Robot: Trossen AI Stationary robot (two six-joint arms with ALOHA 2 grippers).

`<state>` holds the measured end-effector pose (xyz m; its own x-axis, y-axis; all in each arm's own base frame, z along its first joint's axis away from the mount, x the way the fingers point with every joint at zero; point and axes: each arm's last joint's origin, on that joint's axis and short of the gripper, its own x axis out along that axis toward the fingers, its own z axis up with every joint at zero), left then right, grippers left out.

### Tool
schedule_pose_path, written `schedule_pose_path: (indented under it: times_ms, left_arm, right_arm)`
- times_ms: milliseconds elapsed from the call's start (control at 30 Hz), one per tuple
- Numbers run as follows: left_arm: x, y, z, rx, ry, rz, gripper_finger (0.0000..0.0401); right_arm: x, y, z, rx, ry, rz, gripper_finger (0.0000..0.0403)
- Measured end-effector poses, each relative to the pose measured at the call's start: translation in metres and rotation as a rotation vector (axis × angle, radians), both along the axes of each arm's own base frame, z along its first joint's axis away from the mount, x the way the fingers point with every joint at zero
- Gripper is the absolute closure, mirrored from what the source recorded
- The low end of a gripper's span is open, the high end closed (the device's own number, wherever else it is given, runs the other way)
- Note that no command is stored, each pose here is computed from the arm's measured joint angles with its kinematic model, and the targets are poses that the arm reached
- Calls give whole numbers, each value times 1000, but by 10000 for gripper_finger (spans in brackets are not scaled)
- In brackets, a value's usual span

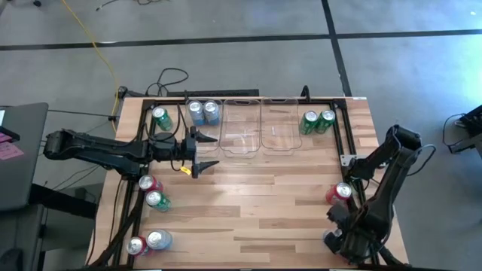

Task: Sort soda cans
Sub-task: Put the blue-white soda can into the left transparent bin

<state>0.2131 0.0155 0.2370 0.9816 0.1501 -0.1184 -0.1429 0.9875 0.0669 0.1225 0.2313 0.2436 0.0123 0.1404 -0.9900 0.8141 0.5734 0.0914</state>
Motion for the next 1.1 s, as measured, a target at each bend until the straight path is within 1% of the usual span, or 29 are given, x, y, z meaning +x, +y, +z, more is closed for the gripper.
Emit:
schedule_pose_path:
  times_ms: [100,167,233,400,467,567,833,967,1100]
  left_arm:
    - [0,0,0,12,1,0,12]
    - [0,0,0,13,1,0,12]
    - [0,0,0,17,1,5,12]
    - [0,1,0,20,0,20,12]
    - [0,1,0,17,0,24,12]
    - [0,1,0,16,-1,24,12]
    - [0,1,0,16,2,24,12]
    - [-2,1,0,13,15,24,12]
    - [-2,-3,-1,8,18,9,12]
  right_arm:
    - [1,2,-3,-9,11,15,9]
    - [3,2,-5,-11,16,15,21]
    - [4,2,-5,-9,21,26,41]
    - [12,-4,-5,-6,28,47,111]
    - [19,-9,-5,-8,30,66,128]
    - [33,-22,-5,-28,30,97,133]
    - [76,-63,-5,-75,-38,218,127]
    - [95,-84,-5,-108,-95,281,127]
    - [115,-104,-4,-173,-189,337,127]
